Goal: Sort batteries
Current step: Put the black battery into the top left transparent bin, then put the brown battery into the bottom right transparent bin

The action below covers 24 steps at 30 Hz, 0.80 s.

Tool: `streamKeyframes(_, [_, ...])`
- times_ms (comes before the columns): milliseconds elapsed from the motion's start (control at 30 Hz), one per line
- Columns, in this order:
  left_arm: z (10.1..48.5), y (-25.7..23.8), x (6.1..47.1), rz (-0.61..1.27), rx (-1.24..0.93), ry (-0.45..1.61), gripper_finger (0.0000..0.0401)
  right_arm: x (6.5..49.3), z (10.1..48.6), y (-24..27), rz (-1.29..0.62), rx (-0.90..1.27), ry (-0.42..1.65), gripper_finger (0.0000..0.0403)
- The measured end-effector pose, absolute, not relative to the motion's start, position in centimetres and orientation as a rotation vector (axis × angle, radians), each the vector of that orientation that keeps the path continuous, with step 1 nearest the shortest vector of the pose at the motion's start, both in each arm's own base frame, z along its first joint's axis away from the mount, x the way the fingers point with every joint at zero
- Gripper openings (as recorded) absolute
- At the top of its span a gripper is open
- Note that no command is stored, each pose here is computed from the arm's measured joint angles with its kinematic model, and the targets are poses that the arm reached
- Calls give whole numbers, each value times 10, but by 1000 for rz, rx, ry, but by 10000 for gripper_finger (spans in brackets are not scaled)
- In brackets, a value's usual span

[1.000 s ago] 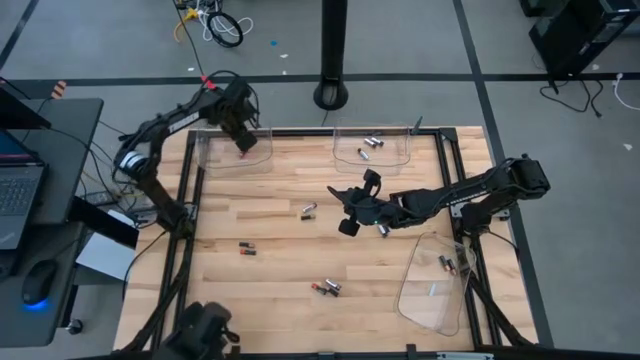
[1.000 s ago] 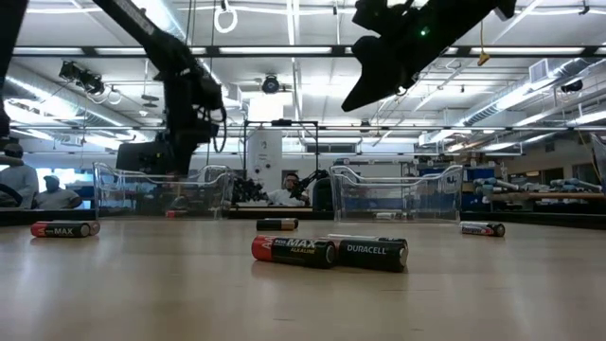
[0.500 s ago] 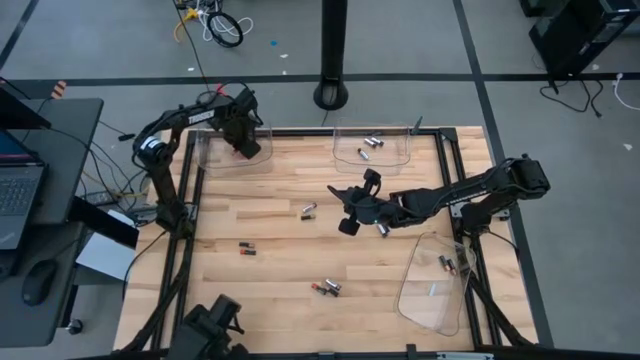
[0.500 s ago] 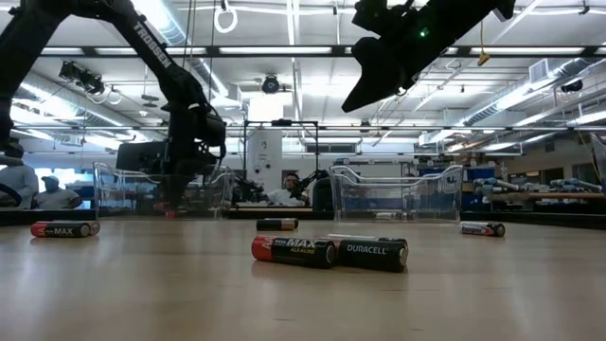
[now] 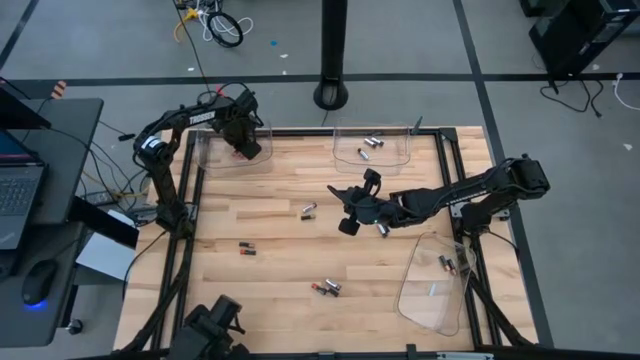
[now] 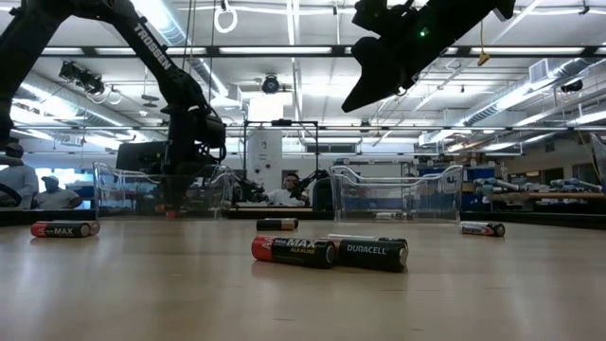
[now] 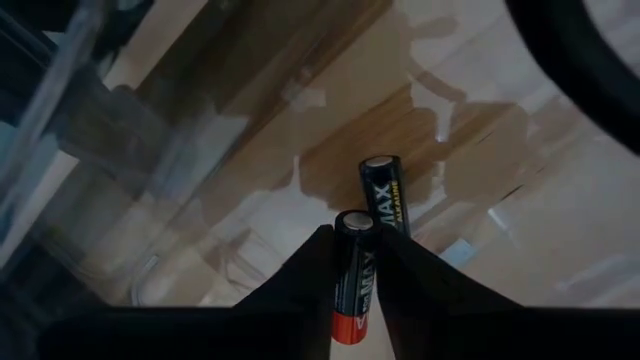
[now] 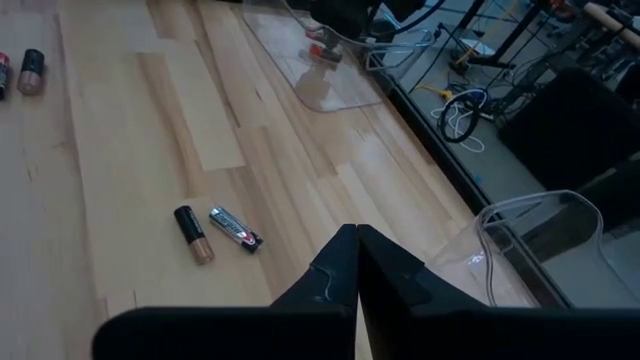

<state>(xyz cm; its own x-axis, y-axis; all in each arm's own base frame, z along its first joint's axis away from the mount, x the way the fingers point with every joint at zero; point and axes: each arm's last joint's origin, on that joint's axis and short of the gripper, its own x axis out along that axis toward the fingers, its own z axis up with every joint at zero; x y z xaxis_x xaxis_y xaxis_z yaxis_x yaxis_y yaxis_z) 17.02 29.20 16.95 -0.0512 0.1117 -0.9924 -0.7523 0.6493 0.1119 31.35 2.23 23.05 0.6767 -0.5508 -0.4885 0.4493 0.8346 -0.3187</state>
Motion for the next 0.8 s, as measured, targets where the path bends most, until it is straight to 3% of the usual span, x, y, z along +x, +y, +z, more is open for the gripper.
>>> streamKeyframes(500, [170, 294, 171, 775, -536, 1461, 88, 314, 231, 22, -565, -178, 605, 15])
streamKeyframes(800, [170, 294, 170, 790, -518, 1475, 131, 314, 231, 22, -565, -178, 605, 18])
